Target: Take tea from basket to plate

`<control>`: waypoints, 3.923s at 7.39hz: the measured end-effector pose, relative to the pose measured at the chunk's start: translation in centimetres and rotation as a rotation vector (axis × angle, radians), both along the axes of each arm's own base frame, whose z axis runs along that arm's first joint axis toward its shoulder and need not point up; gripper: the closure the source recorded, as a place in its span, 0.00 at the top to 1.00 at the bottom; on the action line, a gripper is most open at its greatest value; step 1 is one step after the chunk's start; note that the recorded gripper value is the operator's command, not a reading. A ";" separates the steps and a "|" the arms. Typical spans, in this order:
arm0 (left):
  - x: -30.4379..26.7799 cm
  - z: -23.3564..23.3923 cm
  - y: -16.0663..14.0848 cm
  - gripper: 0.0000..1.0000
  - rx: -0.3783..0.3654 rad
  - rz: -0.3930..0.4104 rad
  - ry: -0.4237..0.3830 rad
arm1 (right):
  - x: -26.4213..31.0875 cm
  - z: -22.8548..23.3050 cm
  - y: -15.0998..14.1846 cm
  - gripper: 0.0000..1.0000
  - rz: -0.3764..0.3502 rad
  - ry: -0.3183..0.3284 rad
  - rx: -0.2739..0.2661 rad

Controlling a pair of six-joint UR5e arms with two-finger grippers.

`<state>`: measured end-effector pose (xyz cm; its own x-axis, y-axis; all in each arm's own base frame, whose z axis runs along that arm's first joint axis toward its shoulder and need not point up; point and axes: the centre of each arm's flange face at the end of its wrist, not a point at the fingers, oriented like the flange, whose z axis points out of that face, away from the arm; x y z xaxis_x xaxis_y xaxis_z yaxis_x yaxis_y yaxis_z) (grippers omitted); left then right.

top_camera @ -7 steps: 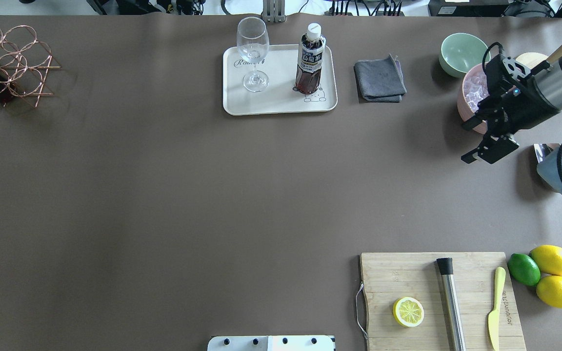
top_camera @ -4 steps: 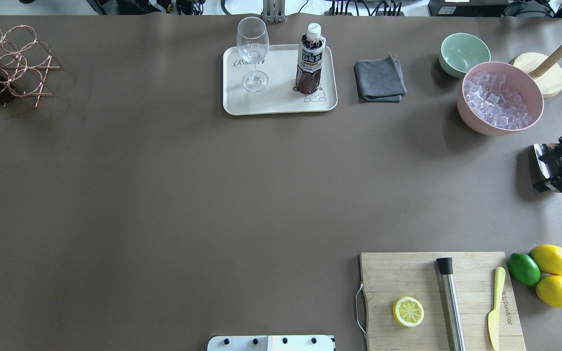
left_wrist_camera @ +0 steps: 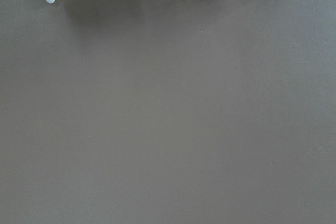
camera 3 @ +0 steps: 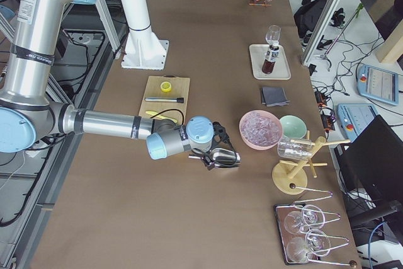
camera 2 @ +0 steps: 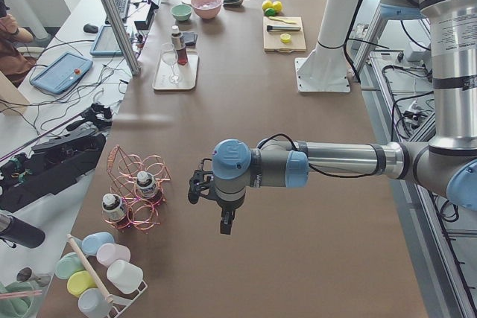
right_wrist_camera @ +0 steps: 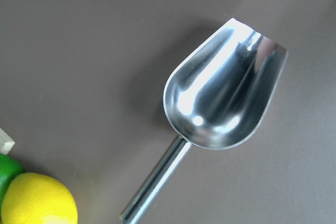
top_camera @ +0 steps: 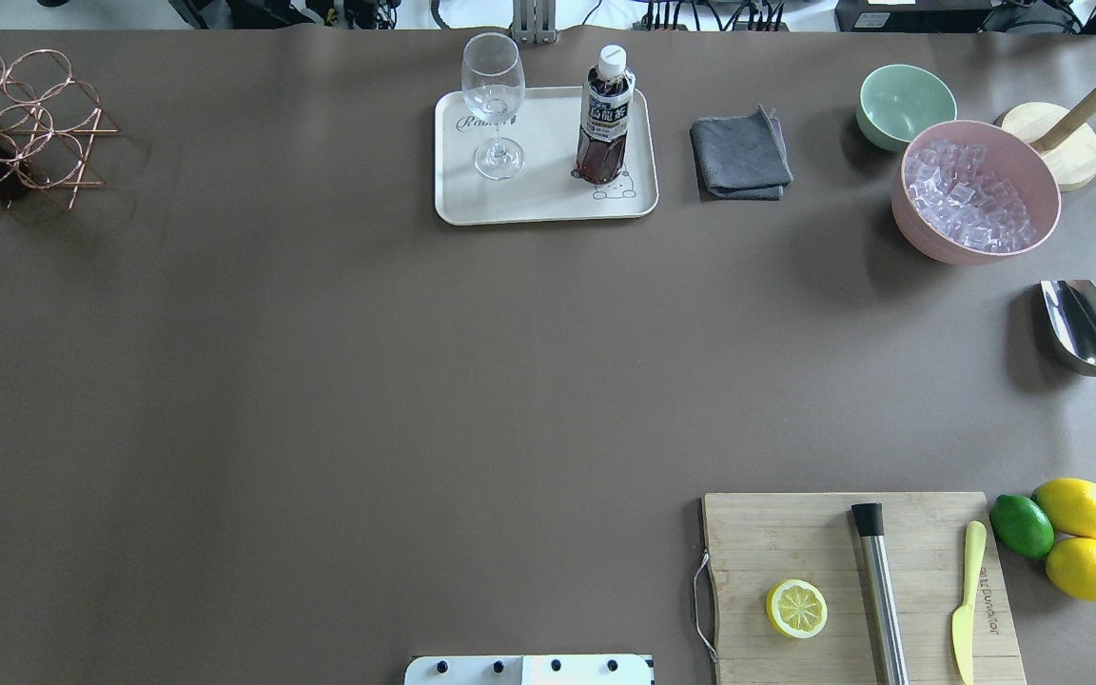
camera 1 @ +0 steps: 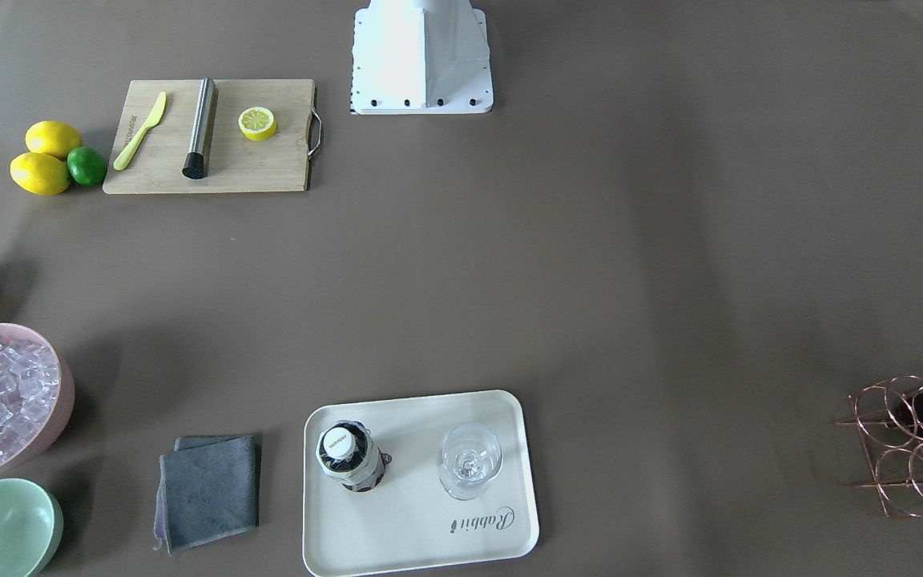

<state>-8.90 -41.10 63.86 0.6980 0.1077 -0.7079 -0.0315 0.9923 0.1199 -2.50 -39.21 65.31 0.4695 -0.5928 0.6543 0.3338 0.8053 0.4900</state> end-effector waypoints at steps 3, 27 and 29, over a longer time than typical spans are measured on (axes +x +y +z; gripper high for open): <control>0.1 -0.8 -0.5 0.98 -0.104 -0.099 0.020 | 4.6 4.4 2.3 0.99 0.118 0.169 -0.058; 1.0 -1.0 -0.7 0.98 -0.172 -0.131 0.031 | 6.2 0.1 -8.9 0.99 0.360 0.255 -0.541; 1.0 -0.9 -0.8 0.98 -0.175 -0.132 0.031 | 6.2 0.1 -8.9 0.99 0.360 0.256 -0.540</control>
